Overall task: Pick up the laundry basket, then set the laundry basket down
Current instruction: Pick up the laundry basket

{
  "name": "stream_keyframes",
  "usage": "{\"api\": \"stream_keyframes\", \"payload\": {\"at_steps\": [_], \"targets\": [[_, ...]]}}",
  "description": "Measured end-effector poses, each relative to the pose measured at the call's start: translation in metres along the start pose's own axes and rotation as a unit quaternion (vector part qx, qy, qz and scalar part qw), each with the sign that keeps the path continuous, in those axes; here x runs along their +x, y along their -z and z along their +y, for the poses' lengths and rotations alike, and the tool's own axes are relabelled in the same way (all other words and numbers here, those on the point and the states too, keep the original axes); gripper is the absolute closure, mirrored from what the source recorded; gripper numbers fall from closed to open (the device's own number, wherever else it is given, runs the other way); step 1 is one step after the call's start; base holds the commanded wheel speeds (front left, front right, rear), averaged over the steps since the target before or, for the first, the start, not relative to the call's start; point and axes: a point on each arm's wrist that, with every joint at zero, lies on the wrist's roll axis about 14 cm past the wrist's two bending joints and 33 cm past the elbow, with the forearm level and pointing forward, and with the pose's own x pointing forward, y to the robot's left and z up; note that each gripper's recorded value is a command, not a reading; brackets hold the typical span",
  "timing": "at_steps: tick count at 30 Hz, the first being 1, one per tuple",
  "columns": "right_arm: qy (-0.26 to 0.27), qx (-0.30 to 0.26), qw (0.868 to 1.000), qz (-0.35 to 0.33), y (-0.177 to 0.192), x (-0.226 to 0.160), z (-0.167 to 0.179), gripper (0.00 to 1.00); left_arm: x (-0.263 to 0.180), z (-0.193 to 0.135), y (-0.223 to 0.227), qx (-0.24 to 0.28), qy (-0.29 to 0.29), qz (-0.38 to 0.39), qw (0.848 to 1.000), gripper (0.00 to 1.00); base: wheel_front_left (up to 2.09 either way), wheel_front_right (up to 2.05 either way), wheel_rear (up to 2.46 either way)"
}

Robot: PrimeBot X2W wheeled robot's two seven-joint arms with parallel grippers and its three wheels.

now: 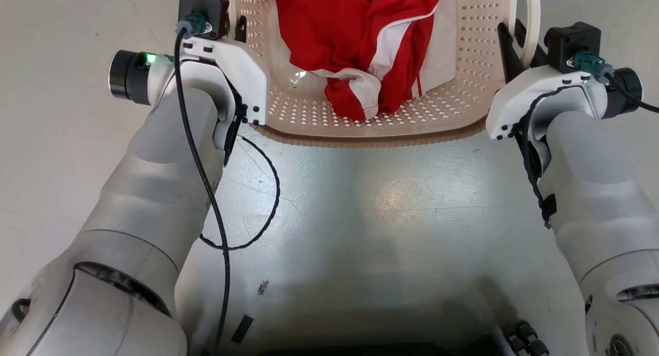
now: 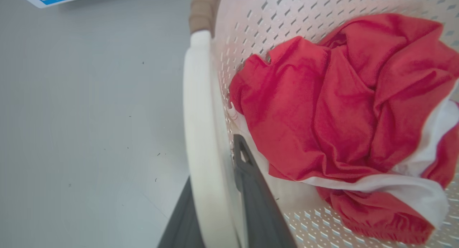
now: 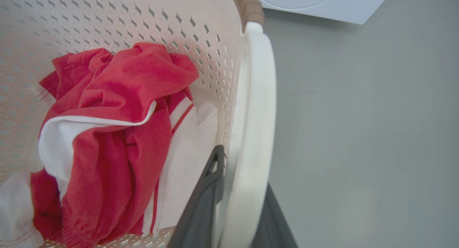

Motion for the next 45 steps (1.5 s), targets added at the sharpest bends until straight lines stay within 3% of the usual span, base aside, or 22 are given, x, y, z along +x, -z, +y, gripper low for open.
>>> {"api": "stream_keyframes", "payload": {"at_steps": [19,24,45], "targets": [[-0.009,0.000,1.000,0.003,-0.020,-0.024,0.008,1.00,-0.035,-0.001,-0.005,-0.020,-0.007,0.008,1.000,1.00,0.00,0.00,0.00],[-0.013,0.000,1.000,0.000,-0.033,-0.045,0.012,1.00,-0.058,-0.005,-0.012,-0.026,-0.010,0.001,1.000,1.00,0.00,0.00,0.00],[-0.035,0.031,0.999,0.024,-0.016,-0.179,0.039,1.00,-0.172,-0.039,0.019,-0.026,-0.004,0.020,0.999,1.00,0.00,0.00,0.00]]}}
